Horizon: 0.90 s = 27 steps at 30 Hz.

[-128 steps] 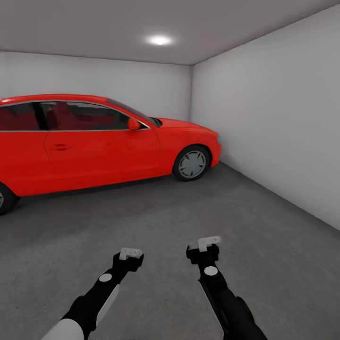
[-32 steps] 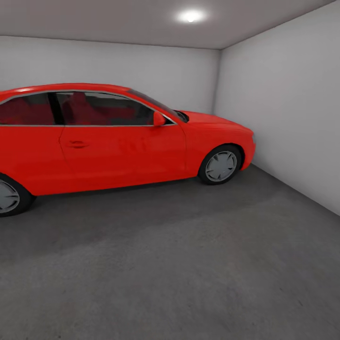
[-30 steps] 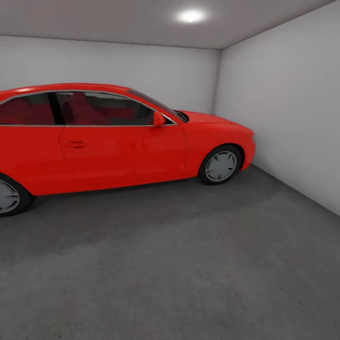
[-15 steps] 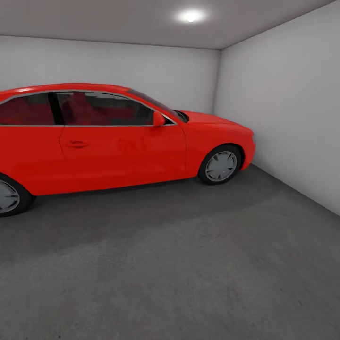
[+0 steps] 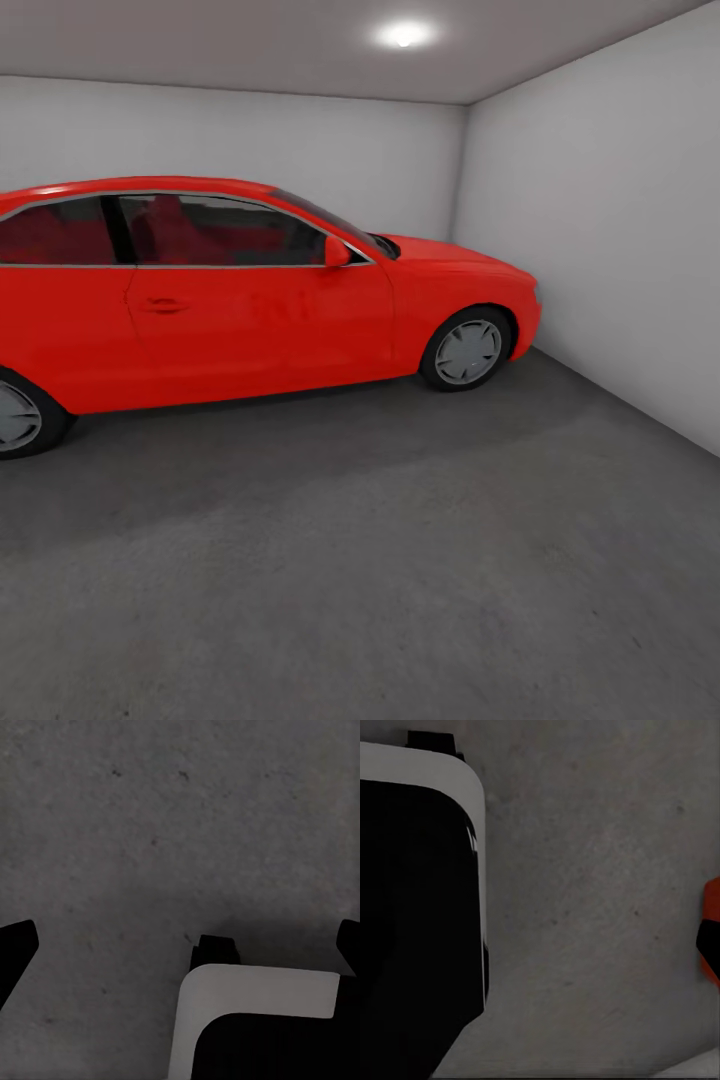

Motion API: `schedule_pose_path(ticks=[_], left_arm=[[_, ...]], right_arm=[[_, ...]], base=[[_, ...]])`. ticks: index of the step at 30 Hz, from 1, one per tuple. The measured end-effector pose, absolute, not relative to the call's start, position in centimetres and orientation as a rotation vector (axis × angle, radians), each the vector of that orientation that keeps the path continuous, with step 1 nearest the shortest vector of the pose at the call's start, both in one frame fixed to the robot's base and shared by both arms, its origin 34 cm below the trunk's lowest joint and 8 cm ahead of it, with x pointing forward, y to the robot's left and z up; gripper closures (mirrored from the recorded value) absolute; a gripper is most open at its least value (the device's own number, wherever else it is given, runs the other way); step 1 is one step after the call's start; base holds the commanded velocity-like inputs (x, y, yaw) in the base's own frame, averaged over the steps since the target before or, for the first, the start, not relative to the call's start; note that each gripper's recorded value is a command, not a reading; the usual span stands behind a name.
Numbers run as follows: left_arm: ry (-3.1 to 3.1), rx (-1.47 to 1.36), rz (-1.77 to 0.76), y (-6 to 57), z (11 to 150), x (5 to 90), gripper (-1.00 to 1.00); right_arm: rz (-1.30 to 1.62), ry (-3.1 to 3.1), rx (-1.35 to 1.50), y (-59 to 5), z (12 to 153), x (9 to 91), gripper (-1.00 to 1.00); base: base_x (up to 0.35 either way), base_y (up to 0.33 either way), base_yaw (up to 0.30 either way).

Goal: Move the two storage containers from the living room to the garage. In the garage, place one container on the floor and stack the other container on top of it (either order is fine).

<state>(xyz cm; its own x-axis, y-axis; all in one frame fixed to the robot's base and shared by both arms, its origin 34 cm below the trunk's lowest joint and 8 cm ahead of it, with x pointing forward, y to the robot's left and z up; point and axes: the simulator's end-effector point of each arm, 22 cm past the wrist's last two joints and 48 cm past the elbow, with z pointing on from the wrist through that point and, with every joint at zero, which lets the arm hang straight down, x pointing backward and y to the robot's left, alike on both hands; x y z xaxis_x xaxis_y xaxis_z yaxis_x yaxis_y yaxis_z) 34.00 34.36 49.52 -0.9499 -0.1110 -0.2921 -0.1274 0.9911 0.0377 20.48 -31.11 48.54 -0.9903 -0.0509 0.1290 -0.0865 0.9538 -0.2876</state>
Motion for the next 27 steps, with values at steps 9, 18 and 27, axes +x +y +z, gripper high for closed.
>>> schedule_pose_path(ticks=[9,18,27], left_arm=[[2.842,-0.174,0.081,34.36,49.51,34.0,-1.0],[2.842,-0.174,0.081,34.36,49.51,34.0,-1.0],[2.842,-0.174,0.081,34.36,49.51,34.0,-1.0]], right_arm=[[0.444,-2.975,0.108,-31.05,48.53,19.57,-1.0],[0.445,-2.974,0.108,-31.08,48.54,19.51,-1.0],[0.444,-2.974,0.107,-31.07,48.54,19.52,-1.0]], base=[[0.0,0.0,0.0],[0.0,0.0,0.0],[0.0,0.0,0.0]])
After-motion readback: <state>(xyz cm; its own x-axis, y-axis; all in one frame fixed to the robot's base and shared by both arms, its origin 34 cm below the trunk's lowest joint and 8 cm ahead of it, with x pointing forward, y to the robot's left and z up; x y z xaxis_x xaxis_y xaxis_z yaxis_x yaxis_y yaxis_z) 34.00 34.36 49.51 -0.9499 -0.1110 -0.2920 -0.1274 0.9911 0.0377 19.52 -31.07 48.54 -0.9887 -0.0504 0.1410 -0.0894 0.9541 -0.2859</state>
